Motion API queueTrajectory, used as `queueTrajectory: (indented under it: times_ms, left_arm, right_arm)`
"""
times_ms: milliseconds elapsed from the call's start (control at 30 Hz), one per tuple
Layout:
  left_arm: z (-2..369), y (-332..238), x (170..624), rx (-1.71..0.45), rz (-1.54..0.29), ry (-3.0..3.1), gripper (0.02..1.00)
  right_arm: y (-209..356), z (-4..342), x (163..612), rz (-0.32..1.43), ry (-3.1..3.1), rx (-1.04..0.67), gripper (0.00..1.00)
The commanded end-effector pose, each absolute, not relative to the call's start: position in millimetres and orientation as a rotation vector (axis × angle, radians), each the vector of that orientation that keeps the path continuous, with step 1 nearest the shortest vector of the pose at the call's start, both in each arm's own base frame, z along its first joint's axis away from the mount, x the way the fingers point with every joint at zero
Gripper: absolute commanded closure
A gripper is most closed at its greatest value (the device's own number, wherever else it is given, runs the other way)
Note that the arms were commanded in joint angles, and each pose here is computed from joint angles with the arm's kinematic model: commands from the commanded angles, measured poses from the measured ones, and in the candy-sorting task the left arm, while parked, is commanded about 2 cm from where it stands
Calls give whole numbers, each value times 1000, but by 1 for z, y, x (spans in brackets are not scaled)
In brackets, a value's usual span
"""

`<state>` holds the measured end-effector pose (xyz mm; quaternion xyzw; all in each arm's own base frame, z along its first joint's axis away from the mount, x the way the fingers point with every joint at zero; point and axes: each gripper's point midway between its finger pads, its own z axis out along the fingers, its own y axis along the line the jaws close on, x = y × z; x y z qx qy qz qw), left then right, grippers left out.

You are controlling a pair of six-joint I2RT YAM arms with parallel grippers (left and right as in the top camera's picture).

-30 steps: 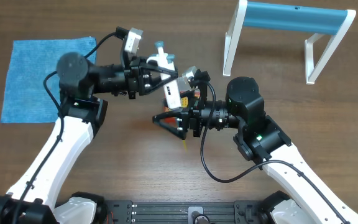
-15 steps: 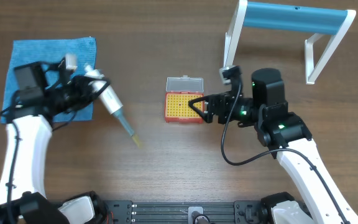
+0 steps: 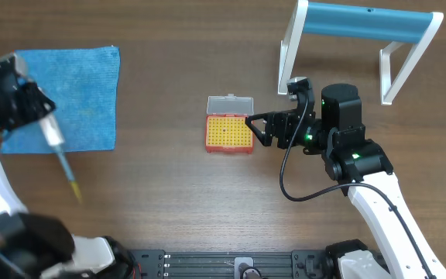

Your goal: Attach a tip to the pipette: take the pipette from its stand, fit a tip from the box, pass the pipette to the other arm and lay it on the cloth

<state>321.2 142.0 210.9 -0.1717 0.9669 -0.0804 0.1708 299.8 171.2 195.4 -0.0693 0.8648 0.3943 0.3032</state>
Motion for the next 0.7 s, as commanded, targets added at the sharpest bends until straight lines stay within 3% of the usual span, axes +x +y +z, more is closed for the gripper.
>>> queueTrajectory:
  times_ms: [33,333,533,700]
  left_arm:
    - [199,203,390,-414,-51,2770,989]
    - [116,208,493,-233,-8,2845,989]
    - [65,205,493,-122,158,2987,989]
    - [59,215,488,-148,165,3000,989]
  right_arm:
    - [168,197,304,1044,2301,-113,91]
    - [187,167,297,1117,2447,-3,91]
    - [201,138,293,1112,2548,-7,91]
    - [205,133,292,1120,2570,5,91]
